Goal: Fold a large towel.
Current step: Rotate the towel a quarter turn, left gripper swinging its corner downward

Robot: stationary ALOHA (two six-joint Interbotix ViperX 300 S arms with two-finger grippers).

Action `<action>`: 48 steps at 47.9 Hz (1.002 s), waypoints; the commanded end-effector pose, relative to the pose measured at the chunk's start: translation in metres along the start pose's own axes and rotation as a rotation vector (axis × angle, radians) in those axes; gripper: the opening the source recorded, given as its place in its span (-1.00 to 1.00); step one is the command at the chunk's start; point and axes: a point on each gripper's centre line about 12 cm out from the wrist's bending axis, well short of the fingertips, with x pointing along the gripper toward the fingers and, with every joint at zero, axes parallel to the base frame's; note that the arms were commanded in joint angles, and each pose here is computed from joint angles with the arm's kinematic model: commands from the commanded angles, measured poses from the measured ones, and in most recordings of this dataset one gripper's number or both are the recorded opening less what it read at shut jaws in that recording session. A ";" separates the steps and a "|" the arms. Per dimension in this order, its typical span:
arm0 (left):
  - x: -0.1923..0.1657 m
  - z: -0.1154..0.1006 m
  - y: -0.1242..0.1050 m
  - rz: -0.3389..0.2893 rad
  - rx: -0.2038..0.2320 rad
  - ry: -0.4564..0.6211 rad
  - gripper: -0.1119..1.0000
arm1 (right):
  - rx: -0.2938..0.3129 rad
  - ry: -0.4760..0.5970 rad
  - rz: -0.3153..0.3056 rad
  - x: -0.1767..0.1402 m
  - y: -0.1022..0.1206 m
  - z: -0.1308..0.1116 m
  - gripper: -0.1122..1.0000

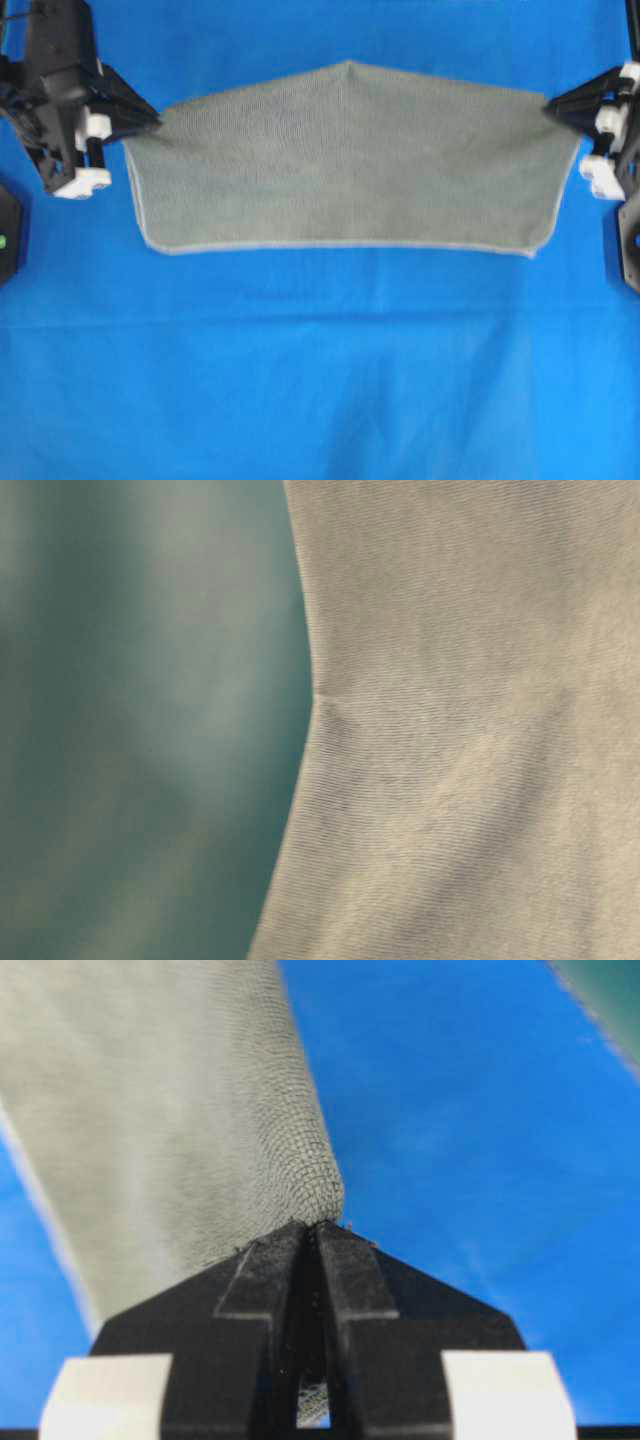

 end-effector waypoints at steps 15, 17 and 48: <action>0.007 0.039 -0.101 -0.285 0.138 -0.247 -0.76 | 0.110 -0.153 -0.210 0.033 -0.064 0.053 -0.73; 0.010 0.043 -0.112 -0.308 0.154 -0.261 -0.76 | 0.116 -0.172 -0.215 0.039 -0.070 0.060 -0.73; 0.061 0.118 -0.214 -0.435 0.309 -0.371 -0.76 | 0.068 -0.267 -0.189 0.129 -0.086 0.172 -0.73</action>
